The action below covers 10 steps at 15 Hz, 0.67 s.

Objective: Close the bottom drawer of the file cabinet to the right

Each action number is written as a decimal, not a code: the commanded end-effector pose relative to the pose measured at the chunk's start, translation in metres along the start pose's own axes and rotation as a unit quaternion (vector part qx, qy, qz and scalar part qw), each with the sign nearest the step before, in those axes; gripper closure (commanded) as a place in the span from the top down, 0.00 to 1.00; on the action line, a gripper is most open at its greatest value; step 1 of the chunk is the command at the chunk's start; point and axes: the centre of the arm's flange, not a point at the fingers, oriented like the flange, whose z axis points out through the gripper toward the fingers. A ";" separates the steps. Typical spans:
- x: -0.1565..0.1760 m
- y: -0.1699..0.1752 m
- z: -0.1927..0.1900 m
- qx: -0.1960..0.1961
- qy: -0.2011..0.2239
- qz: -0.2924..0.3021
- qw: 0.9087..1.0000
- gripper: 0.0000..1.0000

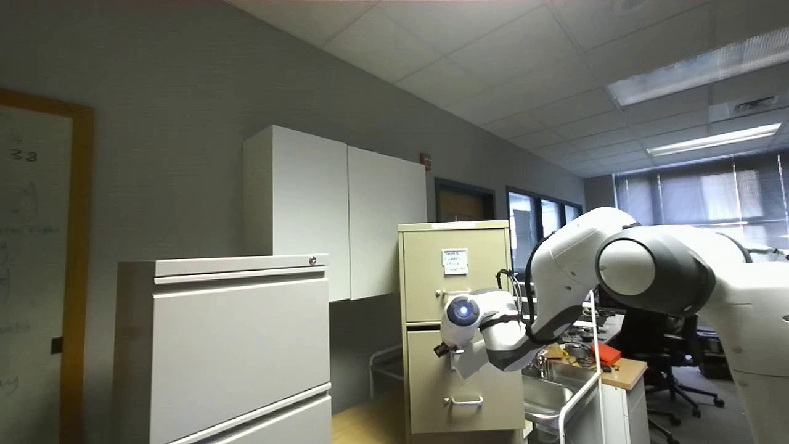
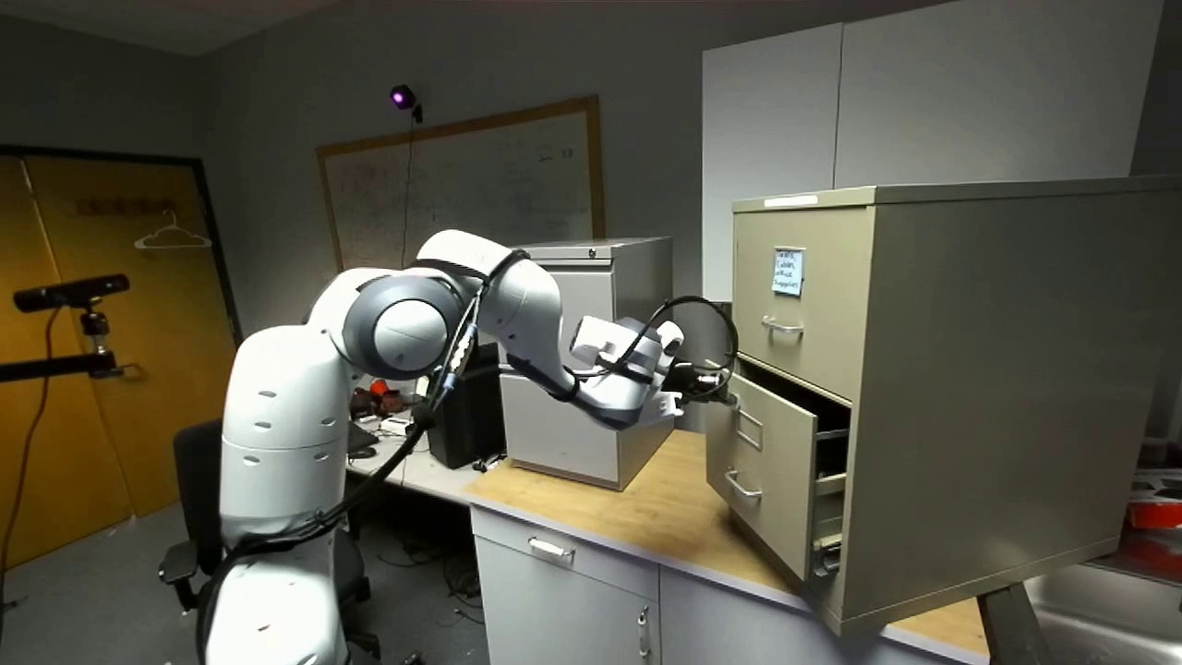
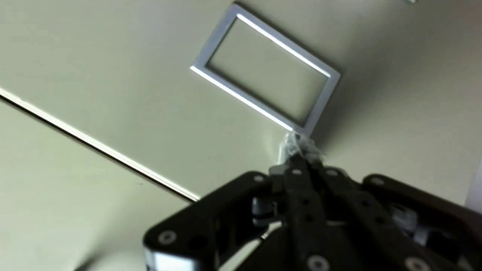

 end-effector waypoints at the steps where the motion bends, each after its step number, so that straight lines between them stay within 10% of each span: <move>1: 0.048 0.030 0.063 -0.050 0.030 0.014 0.998 0.00; 10: 0.090 0.058 0.114 -0.073 -0.037 0.128 0.988 0.00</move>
